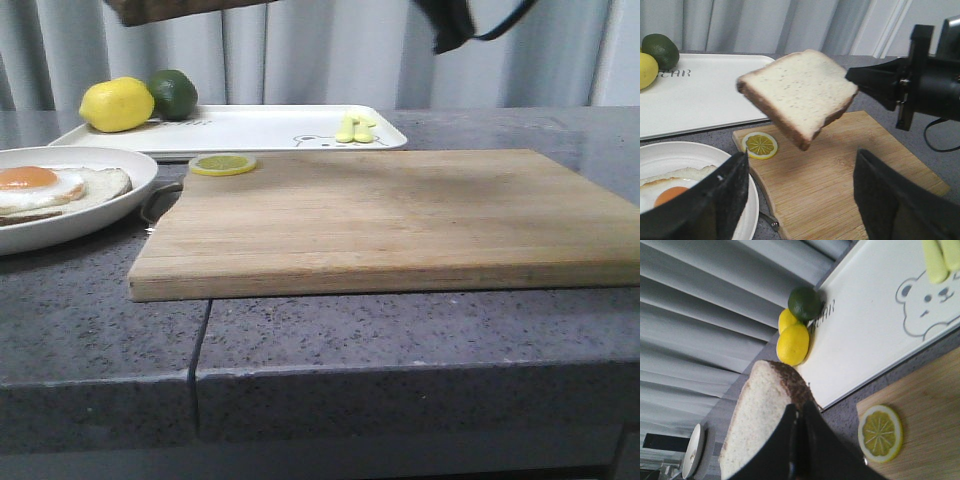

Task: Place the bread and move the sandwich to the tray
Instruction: 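Lower the bread onto the fried-egg toast and open the right gripper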

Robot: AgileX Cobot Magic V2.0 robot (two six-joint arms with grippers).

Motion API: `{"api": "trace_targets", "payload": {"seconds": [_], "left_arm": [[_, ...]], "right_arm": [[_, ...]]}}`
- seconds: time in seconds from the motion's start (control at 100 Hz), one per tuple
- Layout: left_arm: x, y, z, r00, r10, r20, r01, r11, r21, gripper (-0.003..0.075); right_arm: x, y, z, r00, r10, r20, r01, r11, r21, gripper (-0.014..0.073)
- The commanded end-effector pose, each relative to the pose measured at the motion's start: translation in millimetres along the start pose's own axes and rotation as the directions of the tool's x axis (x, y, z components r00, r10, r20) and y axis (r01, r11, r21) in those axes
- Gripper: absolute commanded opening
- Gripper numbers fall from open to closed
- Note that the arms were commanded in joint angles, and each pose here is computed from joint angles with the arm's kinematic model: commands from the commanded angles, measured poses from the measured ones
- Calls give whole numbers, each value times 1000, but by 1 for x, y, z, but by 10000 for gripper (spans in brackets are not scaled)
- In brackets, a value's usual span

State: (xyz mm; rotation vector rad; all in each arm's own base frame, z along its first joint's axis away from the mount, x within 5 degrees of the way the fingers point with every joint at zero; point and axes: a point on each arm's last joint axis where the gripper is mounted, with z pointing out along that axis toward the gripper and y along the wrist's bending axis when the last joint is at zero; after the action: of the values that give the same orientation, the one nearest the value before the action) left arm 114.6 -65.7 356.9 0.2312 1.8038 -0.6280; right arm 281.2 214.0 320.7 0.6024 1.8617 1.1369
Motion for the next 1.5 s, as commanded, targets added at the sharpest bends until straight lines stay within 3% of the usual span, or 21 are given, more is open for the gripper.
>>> {"api": "trace_targets", "payload": {"seconds": [0.0, 0.31, 0.52, 0.8, 1.08, 1.49], "left_arm": [[-17, -4, -2, 995, -17, 103, 16, 1000, 12, 429], [-17, -4, -2, 994, -17, 105, 16, 1000, 12, 429], [-17, -4, -2, 994, -17, 105, 16, 1000, 12, 429], [-17, -4, -2, 994, -17, 105, 16, 1000, 12, 429], [-17, -4, -2, 994, -17, 105, 16, 1000, 12, 429], [-17, -4, -2, 994, -17, 105, 16, 1000, 12, 429]], "right_arm": [[0, 25, 7, 998, 8, 54, -4, 997, -75, -61], [61, 27, 53, 999, 25, -42, -27, 998, -48, -61], [85, 28, 66, 998, 5, -65, -7, 999, -39, -61], [98, 26, 77, 998, -7, -68, 7, 1000, 1, -61], [99, 20, 76, 994, -92, -64, 97, 993, 65, -61], [104, 22, 74, 988, -116, -102, 122, 991, 50, -40]]}}
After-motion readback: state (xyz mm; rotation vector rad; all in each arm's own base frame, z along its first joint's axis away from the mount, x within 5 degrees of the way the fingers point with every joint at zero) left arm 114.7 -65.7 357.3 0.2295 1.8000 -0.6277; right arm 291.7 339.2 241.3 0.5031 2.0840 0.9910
